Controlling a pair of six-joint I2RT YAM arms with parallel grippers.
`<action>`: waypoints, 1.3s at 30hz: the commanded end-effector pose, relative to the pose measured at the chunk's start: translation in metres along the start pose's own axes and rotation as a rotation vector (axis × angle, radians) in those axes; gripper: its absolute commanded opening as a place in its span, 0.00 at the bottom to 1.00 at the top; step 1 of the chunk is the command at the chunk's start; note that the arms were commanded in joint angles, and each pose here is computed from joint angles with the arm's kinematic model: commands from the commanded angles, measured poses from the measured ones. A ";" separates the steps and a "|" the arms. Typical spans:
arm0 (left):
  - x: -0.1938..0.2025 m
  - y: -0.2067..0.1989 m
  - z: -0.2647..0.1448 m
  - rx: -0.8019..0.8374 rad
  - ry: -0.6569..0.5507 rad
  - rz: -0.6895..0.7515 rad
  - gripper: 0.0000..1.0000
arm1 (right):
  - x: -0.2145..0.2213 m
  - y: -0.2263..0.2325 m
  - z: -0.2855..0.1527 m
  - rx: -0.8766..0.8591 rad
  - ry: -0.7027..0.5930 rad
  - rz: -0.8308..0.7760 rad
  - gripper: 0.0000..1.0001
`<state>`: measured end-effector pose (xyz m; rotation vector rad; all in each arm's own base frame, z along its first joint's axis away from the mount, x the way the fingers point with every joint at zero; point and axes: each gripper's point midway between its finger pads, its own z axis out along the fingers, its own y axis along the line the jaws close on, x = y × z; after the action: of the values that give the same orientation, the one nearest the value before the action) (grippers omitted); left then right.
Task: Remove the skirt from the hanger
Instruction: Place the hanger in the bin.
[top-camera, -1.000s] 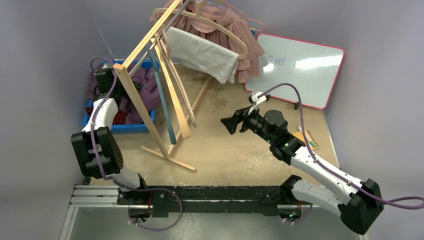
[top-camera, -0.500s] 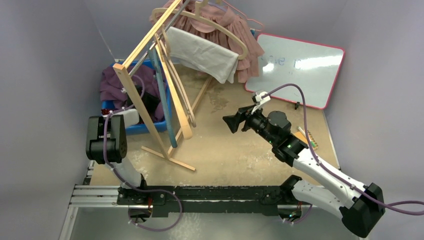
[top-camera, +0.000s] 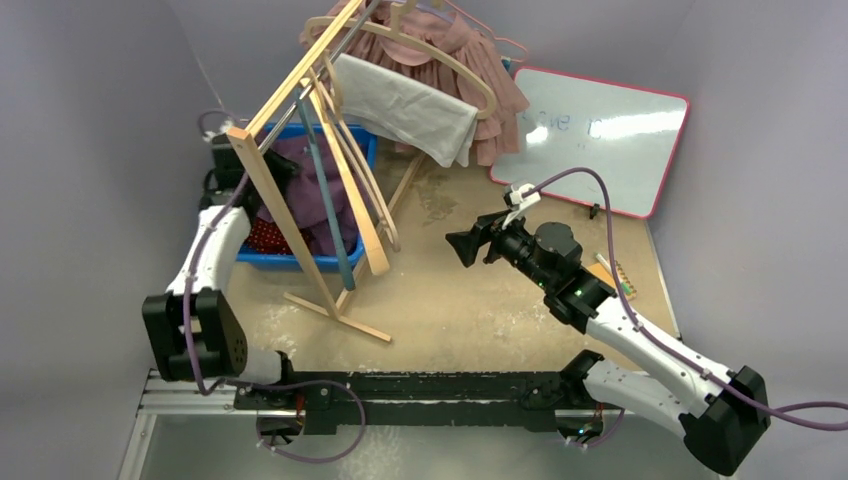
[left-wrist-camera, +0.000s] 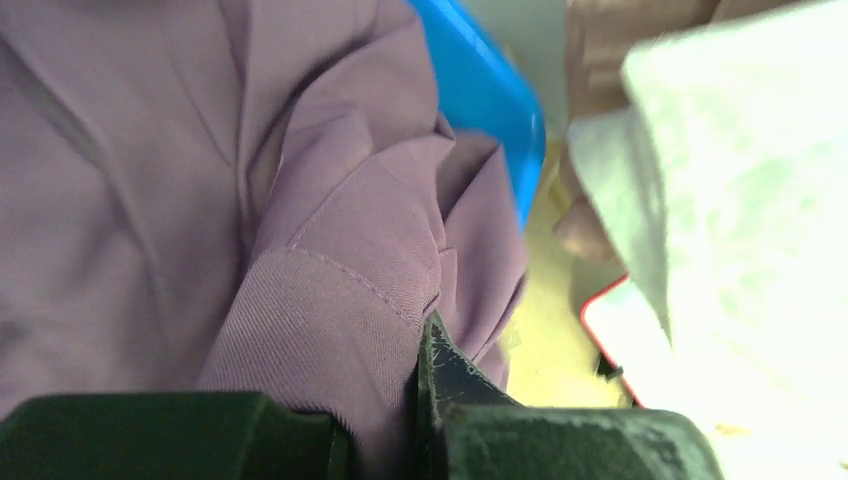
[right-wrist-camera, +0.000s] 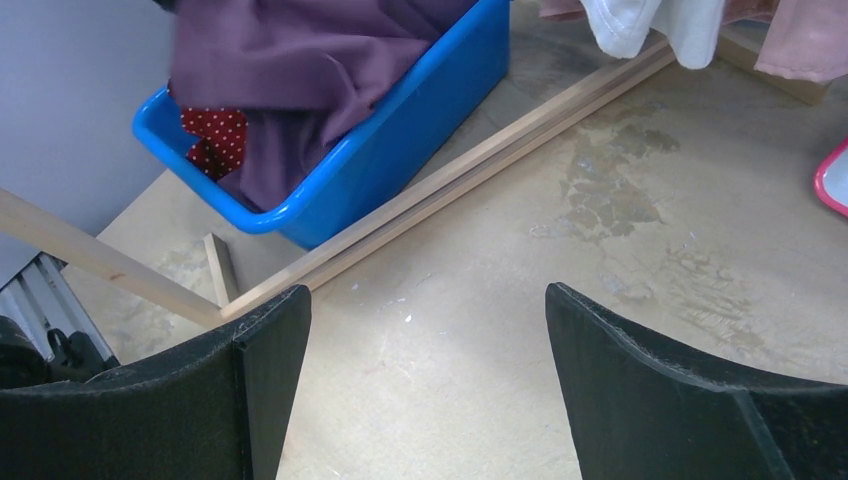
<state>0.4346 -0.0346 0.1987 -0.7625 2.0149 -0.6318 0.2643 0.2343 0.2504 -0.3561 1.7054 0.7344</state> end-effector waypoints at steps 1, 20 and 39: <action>-0.093 -0.011 -0.066 -0.005 -0.234 0.029 0.00 | -0.014 0.001 -0.006 0.004 -0.051 -0.015 0.88; -0.183 -0.227 -0.247 0.654 -0.495 0.131 0.00 | -0.021 -0.002 -0.015 0.021 -0.073 -0.032 0.88; -0.165 -0.256 -0.276 0.895 -0.402 0.046 0.00 | -0.019 0.000 -0.009 0.010 -0.071 -0.022 0.88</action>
<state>0.3830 -0.0376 0.5346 -0.4425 1.3702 -1.0837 0.2606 0.2251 0.2518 -0.3532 1.7014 0.7018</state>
